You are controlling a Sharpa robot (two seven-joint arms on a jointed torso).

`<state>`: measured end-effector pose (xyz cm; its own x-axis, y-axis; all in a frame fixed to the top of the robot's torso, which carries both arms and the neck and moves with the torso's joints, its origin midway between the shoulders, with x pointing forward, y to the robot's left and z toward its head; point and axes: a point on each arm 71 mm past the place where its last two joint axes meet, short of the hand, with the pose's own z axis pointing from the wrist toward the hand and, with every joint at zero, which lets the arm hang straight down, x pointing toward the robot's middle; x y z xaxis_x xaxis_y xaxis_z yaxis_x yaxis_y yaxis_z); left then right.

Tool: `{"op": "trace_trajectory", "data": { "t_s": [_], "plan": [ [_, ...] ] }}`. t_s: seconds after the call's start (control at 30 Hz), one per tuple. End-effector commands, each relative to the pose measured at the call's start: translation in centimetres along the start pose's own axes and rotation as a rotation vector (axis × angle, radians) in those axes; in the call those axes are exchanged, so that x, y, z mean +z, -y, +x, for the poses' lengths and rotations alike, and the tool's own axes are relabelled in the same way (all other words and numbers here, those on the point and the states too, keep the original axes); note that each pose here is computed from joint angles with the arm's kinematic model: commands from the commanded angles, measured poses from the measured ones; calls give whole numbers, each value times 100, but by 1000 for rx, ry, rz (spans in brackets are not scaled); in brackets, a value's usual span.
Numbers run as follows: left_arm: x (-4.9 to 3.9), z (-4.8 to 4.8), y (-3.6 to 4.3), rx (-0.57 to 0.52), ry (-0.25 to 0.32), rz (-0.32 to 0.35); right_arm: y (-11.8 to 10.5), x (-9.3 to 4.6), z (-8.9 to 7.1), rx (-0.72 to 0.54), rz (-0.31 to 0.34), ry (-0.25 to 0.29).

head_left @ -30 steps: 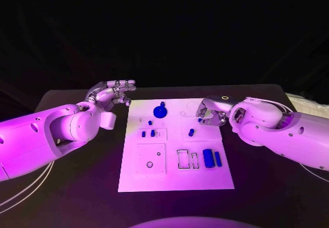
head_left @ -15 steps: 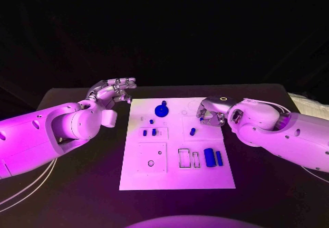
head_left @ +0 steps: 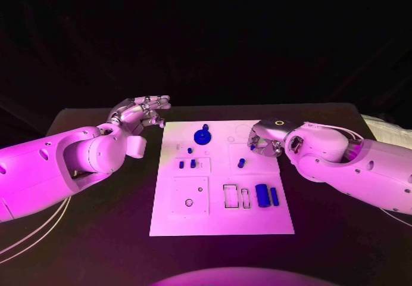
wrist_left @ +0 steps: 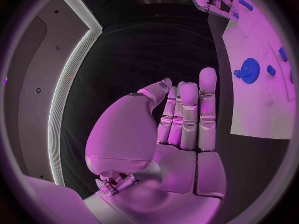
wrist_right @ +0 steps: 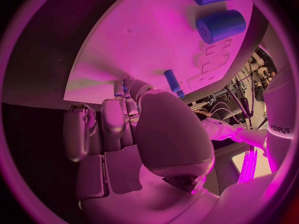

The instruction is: Assemble the parts on the task board

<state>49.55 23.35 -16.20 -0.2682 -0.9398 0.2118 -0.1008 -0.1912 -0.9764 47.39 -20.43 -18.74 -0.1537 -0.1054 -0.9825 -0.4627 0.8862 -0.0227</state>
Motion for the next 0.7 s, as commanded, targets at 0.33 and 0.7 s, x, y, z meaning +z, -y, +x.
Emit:
{"op": "trace_trajectory", "data": {
  "t_s": [0.33, 0.7],
  "plan": [
    [-2, 36, 7, 0, -26, 7, -49, -3, 25, -20, 3, 3],
    [-2, 30, 8, 6, -26, 8, -38, -46, -65, 39, 31, 105]
  ]
}}
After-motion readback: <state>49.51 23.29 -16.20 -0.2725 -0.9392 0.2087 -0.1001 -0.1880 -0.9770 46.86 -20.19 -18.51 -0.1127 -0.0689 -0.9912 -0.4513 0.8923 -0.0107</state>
